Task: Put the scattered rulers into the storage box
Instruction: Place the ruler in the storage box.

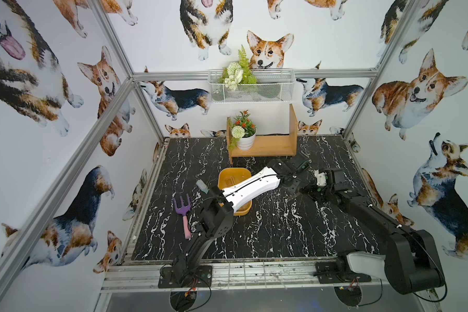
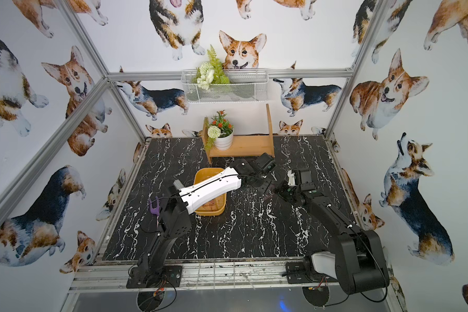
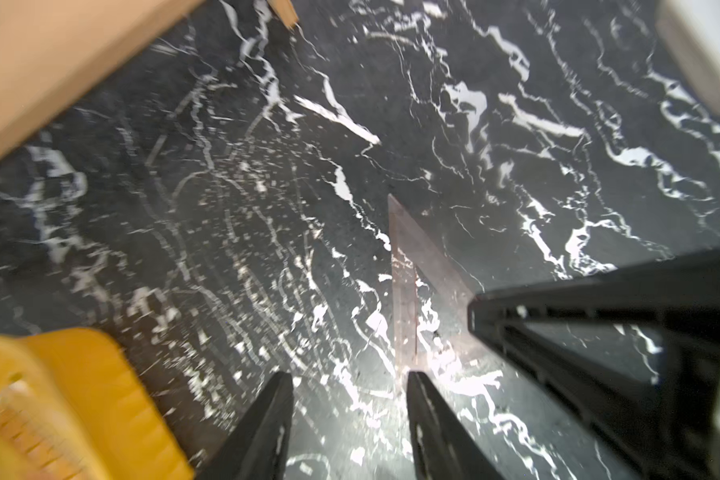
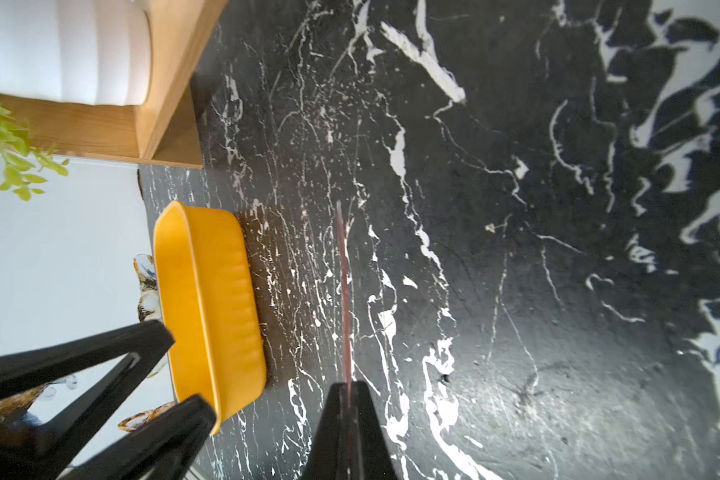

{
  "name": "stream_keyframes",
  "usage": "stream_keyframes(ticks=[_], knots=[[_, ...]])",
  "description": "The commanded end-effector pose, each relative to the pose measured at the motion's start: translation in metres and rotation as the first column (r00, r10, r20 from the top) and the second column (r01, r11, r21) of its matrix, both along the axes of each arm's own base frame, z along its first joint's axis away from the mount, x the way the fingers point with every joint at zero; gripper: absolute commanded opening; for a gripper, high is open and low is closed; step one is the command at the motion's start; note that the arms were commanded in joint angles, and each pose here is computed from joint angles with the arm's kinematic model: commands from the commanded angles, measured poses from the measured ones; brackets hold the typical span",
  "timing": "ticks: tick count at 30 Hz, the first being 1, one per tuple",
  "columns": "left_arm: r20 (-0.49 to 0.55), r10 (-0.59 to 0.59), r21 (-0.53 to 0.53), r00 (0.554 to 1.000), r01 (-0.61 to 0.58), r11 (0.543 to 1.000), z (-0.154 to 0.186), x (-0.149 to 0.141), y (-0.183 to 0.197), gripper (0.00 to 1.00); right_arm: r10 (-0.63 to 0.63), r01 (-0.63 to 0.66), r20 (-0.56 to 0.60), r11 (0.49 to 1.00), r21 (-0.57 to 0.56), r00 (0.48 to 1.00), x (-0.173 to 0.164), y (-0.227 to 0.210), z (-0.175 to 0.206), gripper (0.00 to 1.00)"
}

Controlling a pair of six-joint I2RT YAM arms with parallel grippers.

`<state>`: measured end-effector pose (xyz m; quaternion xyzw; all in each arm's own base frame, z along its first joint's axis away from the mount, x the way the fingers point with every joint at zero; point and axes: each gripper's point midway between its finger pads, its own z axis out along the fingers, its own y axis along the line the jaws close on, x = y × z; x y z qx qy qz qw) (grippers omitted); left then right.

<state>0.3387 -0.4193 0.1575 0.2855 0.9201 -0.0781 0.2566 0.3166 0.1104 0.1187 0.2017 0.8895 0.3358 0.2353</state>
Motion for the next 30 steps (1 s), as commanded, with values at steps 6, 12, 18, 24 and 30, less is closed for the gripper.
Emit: stream_keyframes(ticks=[6,12,18,24,30], knots=[[0.069,0.109,-0.102,0.992,-0.101,0.990,0.058,0.000,0.043,0.51,0.144,-0.145,0.046,0.989,0.008,0.988,0.005,0.050,0.037,0.00],[0.075,0.212,-0.198,0.974,-0.194,0.961,0.082,-0.001,0.099,0.55,0.239,-0.239,0.068,0.971,-0.007,0.969,0.011,0.096,0.054,0.00],[0.059,0.345,-0.281,0.937,-0.316,0.906,0.094,-0.001,0.175,0.57,0.350,-0.349,0.055,0.937,-0.020,0.935,0.014,0.149,0.053,0.00],[0.019,0.445,-0.340,0.895,-0.412,0.845,0.090,-0.007,0.239,0.59,0.422,-0.421,0.033,0.906,-0.039,0.906,0.019,0.194,0.044,0.00],[-0.004,0.508,-0.374,0.861,-0.473,0.798,0.086,-0.017,0.279,0.59,0.475,-0.474,0.010,0.878,-0.064,0.880,0.028,0.231,0.034,0.00]])
